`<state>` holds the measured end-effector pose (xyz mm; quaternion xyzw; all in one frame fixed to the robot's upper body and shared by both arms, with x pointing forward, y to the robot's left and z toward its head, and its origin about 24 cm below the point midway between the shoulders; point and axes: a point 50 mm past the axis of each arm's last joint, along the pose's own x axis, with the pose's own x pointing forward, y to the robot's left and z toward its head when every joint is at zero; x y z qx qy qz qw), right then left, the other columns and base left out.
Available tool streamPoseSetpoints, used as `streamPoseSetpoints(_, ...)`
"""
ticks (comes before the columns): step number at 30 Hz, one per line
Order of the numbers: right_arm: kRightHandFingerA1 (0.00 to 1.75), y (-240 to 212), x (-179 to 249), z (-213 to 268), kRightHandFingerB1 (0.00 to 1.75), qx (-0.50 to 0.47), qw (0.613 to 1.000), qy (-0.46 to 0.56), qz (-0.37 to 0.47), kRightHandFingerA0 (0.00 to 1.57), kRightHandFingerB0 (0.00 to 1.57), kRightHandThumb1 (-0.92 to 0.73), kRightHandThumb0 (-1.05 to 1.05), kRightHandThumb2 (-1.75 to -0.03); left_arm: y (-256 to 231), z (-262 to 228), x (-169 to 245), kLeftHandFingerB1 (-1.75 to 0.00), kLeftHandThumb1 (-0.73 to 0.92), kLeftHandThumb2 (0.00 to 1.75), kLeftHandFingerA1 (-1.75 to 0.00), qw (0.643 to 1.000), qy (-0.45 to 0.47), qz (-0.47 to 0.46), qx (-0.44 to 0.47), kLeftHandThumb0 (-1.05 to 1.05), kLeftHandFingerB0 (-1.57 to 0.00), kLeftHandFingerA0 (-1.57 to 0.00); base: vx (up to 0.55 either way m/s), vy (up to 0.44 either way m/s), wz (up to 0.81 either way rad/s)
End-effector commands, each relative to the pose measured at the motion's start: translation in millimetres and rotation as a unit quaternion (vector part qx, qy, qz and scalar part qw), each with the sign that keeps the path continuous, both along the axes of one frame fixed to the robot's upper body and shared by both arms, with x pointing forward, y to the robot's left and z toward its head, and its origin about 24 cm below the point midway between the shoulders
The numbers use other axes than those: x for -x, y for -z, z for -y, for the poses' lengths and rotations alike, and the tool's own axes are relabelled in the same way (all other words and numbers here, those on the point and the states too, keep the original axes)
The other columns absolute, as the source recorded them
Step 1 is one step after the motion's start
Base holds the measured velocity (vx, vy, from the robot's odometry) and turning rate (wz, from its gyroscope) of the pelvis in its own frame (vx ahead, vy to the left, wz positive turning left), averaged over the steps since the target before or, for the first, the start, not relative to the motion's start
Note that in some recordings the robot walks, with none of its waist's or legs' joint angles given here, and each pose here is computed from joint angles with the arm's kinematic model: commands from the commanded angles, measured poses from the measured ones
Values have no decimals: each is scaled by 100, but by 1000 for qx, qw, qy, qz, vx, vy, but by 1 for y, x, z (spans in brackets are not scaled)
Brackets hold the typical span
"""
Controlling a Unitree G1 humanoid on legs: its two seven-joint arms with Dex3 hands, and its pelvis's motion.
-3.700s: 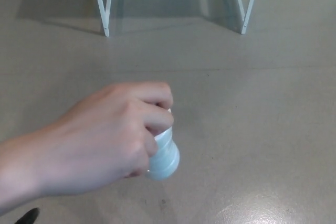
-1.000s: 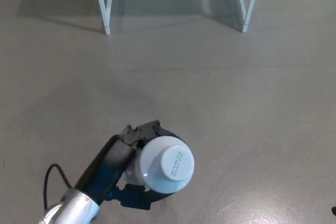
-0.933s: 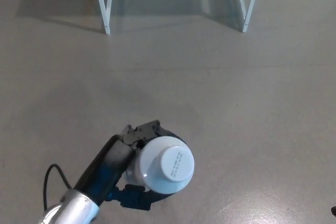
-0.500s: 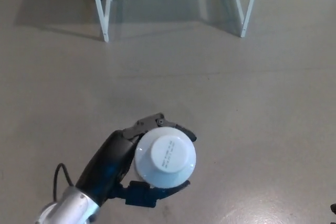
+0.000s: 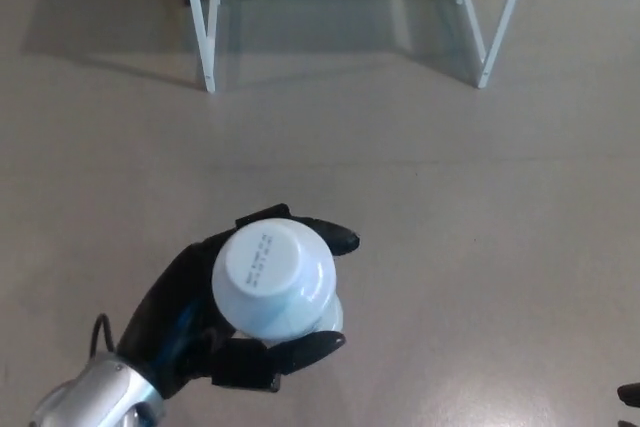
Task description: The robot picks up a bottle from a person using its left hand and walk towards the table in frontand put the bottle on the table.
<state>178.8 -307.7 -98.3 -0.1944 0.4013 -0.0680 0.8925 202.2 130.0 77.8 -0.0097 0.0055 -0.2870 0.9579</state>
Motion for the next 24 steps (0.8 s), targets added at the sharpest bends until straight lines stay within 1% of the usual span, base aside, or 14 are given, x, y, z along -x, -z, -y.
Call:
streamPoseSetpoints(1, 48, -3, 1, 8, 43, 6, 1000, 4, -5, 72, 59, -65, -27, -59, -10, 6, 3, -78, 83, 64, -116, 991, 71, -39, 108, -20, -85, -101, 446, -134, 28)
streamPoseSetpoints(2, 49, -3, 1, 8, 43, 8, 1000, 2, -6, 75, 60, -65, -28, -59, -10, 5, 2, -78, 83, 64, -116, 991, 72, -40, 110, -20, -85, -102, 434, -263, -45)
streamPoseSetpoints(4, 49, -3, 1, 8, 42, 14, 1000, -2, -9, 76, 60, -65, -28, -59, -11, 4, 2, -80, 81, 64, -116, 992, 67, -38, 102, -21, -85, -104, 409, -241, 45)
streamPoseSetpoints(7, 49, -3, 1, 8, 42, 11, 1000, 0, -9, 75, 59, -65, -28, -59, -12, 3, 2, -83, 80, 65, -118, 992, 62, -42, 100, -20, -86, -106, 361, -133, 5)
streamPoseSetpoints(9, 48, -2, 2, 7, 43, 9, 1000, -2, -10, 72, 59, -67, -26, -60, -14, 3, 2, -89, 80, 70, -118, 993, 63, -40, 92, -19, -84, -107, 381, -61, -2)
streamPoseSetpoints(11, 49, -2, 2, 7, 43, 8, 1000, -5, -8, 72, 59, -68, -26, -60, -14, 3, 1, -89, 81, 69, -118, 993, 65, -43, 94, -18, -84, -107, 332, 16, -19)
streamPoseSetpoints(12, 49, -2, 2, 7, 43, 10, 1000, -7, -8, 72, 58, -68, -27, -60, -14, 3, 1, -90, 82, 66, -119, 992, 65, -45, 95, -18, -83, -105, 397, 93, -24)
streamPoseSetpoints(15, 47, -1, 3, 6, 43, 7, 1000, -7, -11, 71, 59, -68, -26, -60, -14, 2, 1, -89, 82, 64, -122, 993, 63, -47, 93, -19, -82, -101, 395, 145, -27)
streamPoseSetpoints(17, 47, -1, 3, 6, 43, 6, 1000, -6, -10, 70, 59, -68, -26, -60, -14, 2, 1, -88, 83, 65, -122, 993, 63, -48, 92, -19, -82, -101, 540, 192, -35)
streamPoseSetpoints(19, 47, -1, 4, 6, 42, 5, 1000, -4, -14, 71, 59, -67, -26, -60, -13, 2, 1, -87, 82, 65, -118, 993, 63, -45, 88, -18, -83, -105, 517, 188, -67)
streamPoseSetpoints(24, 47, -1, 4, 7, 41, 7, 1000, -8, -17, 71, 57, -68, -27, -60, -13, 1, 1, -83, 83, 65, -117, 994, 61, -43, 81, -19, -83, -106, 456, 135, -3)
